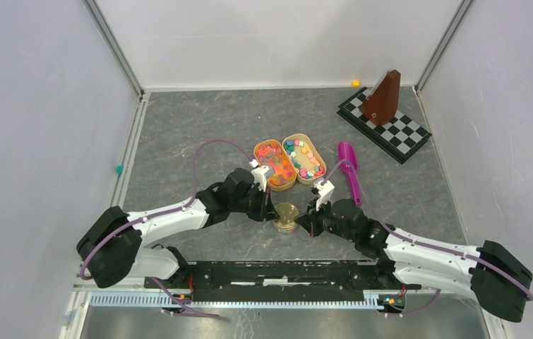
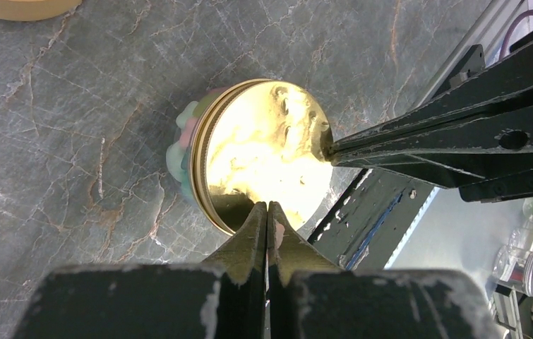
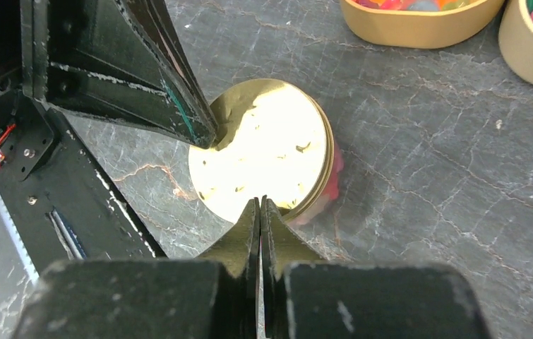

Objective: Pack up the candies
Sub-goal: Close the bottle lid on the packing bottle.

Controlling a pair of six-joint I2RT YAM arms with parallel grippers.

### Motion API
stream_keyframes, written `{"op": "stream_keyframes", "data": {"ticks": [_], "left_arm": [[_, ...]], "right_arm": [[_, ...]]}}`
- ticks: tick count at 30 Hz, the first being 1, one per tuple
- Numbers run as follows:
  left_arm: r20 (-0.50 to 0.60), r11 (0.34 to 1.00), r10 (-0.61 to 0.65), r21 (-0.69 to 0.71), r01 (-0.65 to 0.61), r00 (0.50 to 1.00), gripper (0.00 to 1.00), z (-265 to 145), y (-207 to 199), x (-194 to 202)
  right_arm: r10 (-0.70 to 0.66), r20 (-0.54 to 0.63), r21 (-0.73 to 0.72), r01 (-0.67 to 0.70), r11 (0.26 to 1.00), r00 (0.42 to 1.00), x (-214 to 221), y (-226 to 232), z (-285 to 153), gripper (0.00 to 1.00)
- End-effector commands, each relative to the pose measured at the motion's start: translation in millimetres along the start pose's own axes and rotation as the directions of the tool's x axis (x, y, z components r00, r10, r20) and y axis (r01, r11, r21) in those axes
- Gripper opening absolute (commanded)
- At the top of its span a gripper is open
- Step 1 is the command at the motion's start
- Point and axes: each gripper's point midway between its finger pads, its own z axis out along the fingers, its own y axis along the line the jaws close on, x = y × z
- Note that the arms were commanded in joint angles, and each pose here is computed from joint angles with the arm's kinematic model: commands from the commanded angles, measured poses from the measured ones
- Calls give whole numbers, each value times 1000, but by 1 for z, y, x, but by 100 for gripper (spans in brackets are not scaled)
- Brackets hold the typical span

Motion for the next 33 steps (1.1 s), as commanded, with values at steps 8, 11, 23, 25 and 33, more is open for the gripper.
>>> {"op": "stream_keyframes", "data": {"ticks": [8, 11, 23, 25, 33], "left_arm": [[-6, 1000, -18, -13, 18, 1000, 2, -6, -1, 3], [14, 1000, -8, -20, 8, 1000, 2, -11, -4, -5], [129, 995, 16, -97, -4, 991, 2, -41, -5, -30], [149, 994, 17, -110, 0, 989, 2, -47, -4, -32], [180, 991, 1, -135, 23, 984, 4, -57, 4, -25]], "right_arm": [[-155, 55, 59, 152, 987, 986, -87, 21, -6, 0], [-175, 68, 74, 170, 983, 982, -94, 20, -4, 0], [-202, 79, 24, 200, 979, 976, -110, 36, 20, 0], [-192, 75, -2, 193, 981, 978, -107, 40, 25, 0], [-65, -81, -61, 60, 996, 995, -14, 23, 55, 0]]}}
